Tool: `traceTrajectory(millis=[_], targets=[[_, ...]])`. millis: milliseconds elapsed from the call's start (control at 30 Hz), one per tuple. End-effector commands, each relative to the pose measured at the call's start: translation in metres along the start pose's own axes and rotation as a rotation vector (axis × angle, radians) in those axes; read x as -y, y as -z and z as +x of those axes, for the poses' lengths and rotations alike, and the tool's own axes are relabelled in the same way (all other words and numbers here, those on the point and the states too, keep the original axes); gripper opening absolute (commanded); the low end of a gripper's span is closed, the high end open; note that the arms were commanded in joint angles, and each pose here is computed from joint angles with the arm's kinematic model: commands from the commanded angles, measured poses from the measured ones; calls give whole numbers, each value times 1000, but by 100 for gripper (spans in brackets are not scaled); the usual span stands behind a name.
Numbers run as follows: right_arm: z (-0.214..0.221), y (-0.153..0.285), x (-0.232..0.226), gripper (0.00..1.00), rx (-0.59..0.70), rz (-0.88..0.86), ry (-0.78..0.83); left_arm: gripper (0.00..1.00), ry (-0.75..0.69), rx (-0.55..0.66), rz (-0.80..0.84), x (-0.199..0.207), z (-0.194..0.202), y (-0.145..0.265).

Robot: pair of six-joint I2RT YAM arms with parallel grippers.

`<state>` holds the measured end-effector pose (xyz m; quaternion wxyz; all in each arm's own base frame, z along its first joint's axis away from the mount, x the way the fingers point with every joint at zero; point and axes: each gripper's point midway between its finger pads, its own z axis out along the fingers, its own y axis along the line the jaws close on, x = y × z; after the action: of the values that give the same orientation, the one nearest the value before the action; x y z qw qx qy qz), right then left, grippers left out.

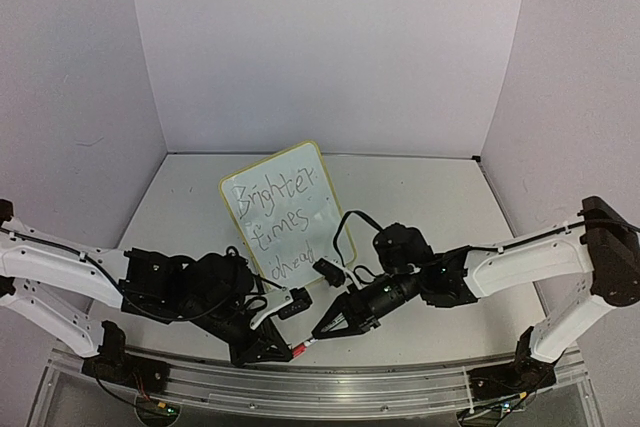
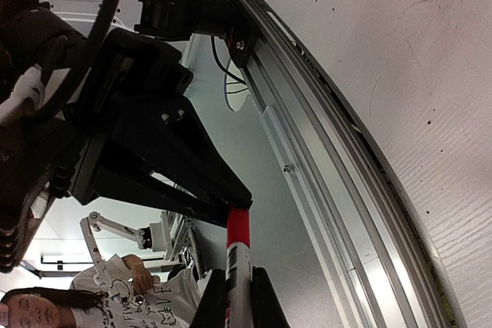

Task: Write a sentence on the whiteboard
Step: Insert the whiteboard marker into the pen cap.

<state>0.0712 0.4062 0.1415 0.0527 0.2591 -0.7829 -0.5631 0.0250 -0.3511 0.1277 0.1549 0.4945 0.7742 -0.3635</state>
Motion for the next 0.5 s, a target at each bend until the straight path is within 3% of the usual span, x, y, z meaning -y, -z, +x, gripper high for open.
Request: traceTrajectory(millis=[0, 467], targets=[[3, -9, -25, 0, -40, -74, 56, 0, -69, 238, -12, 12, -72, 16], [11, -20, -29, 0, -80, -90, 68, 0, -170, 401, -50, 23, -126, 36]])
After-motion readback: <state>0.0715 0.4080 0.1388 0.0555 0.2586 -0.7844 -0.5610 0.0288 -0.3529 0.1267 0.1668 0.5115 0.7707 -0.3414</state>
